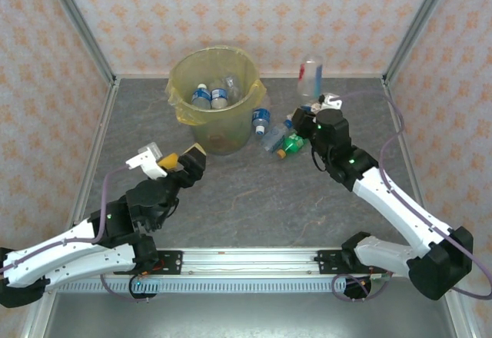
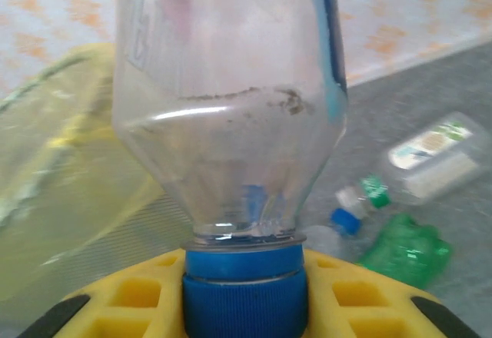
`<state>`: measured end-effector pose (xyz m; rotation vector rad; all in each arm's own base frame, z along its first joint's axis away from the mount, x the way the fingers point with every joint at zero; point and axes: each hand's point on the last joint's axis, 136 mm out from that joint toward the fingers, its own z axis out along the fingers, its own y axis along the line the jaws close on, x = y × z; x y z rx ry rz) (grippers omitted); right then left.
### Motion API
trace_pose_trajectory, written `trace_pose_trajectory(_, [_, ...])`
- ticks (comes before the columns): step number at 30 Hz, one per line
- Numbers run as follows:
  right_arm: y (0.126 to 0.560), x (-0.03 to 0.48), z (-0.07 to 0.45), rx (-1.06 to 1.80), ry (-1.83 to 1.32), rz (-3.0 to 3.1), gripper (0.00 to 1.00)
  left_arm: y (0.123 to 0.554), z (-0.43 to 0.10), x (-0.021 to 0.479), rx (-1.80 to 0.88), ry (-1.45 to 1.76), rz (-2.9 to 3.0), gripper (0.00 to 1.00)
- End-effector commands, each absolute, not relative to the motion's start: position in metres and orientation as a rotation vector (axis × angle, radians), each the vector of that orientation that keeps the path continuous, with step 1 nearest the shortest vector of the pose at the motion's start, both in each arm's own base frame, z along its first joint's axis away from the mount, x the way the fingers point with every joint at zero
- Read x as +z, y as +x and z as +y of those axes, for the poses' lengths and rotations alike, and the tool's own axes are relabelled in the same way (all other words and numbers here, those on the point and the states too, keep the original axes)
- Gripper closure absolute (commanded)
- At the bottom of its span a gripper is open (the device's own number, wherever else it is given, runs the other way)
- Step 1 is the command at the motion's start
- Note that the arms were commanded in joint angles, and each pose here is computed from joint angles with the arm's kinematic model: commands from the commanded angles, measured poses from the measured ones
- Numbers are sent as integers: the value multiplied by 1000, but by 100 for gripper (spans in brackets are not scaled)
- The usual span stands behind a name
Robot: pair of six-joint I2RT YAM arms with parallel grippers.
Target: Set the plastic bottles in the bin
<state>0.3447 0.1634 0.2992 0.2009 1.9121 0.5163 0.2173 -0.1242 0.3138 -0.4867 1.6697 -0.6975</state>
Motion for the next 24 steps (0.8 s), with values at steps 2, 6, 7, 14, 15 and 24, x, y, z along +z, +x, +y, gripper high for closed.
trace_pose_trajectory(2, [340,327,202,524,78,1901,69,213,-103,310,-627,-531,1663,1])
trace_pose_trajectory(6, [336,343,250,594,-43,1904,69,211,-98,313,-623,-533,1659,1])
trace_pose_trajectory(7, [336,345,260,605,-67,1910,69,211,-98,313,-625,-534,1659,1])
trace_pose_trajectory(14, [340,347,319,625,-198,1946,70,209,-97,311,-630,-520,1668,1])
trace_pose_trajectory(15, [342,347,326,625,-211,1953,69,209,-96,312,-630,-518,1670,1])
trace_pose_trajectory(24, [353,338,365,606,-284,1999,69,207,-93,316,-622,-513,1668,1])
